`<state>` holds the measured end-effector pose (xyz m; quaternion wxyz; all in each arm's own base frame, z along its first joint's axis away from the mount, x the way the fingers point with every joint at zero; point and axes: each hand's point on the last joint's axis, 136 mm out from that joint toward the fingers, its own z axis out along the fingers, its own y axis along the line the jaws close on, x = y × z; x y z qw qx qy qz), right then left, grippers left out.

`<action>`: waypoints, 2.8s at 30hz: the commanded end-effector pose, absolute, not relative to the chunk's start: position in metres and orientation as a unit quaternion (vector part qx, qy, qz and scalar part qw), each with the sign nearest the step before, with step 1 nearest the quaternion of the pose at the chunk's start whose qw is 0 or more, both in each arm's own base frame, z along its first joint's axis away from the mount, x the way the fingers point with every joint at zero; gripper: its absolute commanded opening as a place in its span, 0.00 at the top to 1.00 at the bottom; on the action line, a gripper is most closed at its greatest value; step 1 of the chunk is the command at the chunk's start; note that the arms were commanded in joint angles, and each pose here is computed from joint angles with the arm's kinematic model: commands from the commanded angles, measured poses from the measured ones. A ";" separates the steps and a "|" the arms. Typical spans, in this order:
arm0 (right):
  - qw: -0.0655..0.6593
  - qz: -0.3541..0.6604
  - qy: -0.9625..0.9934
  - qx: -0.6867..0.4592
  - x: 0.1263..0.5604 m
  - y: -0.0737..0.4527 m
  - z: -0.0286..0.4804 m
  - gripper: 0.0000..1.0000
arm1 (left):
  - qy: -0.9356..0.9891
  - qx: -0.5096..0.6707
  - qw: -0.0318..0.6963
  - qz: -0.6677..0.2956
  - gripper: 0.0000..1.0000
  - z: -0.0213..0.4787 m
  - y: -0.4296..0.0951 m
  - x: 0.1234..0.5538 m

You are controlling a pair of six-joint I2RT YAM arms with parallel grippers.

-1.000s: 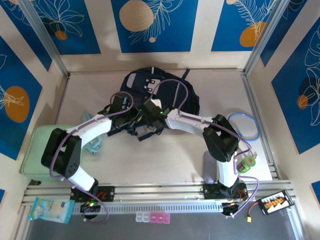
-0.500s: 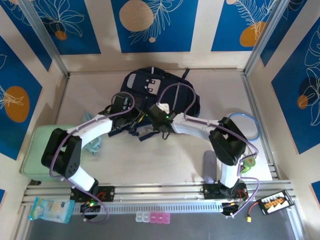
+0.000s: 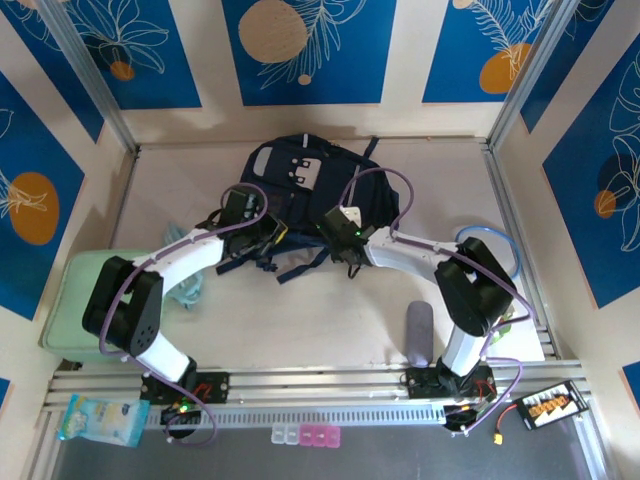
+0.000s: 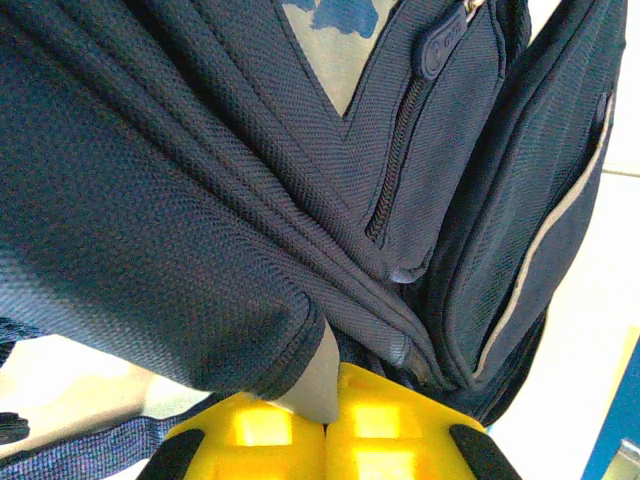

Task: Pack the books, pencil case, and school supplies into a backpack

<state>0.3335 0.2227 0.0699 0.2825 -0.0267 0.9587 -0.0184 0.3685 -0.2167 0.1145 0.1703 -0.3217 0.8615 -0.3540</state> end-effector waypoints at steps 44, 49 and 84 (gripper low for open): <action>0.143 0.286 0.932 -0.171 0.304 0.374 0.114 0.99 | 0.895 -0.282 0.243 -0.247 0.37 0.107 -0.115 0.415; 0.123 0.284 0.934 -0.179 0.305 0.396 0.115 0.98 | 0.849 -0.315 0.209 -0.368 0.34 0.105 -0.145 0.401; 0.087 0.046 0.995 -0.029 0.297 0.253 0.095 0.95 | 0.848 -0.322 0.210 -0.364 1.00 0.075 -0.152 0.409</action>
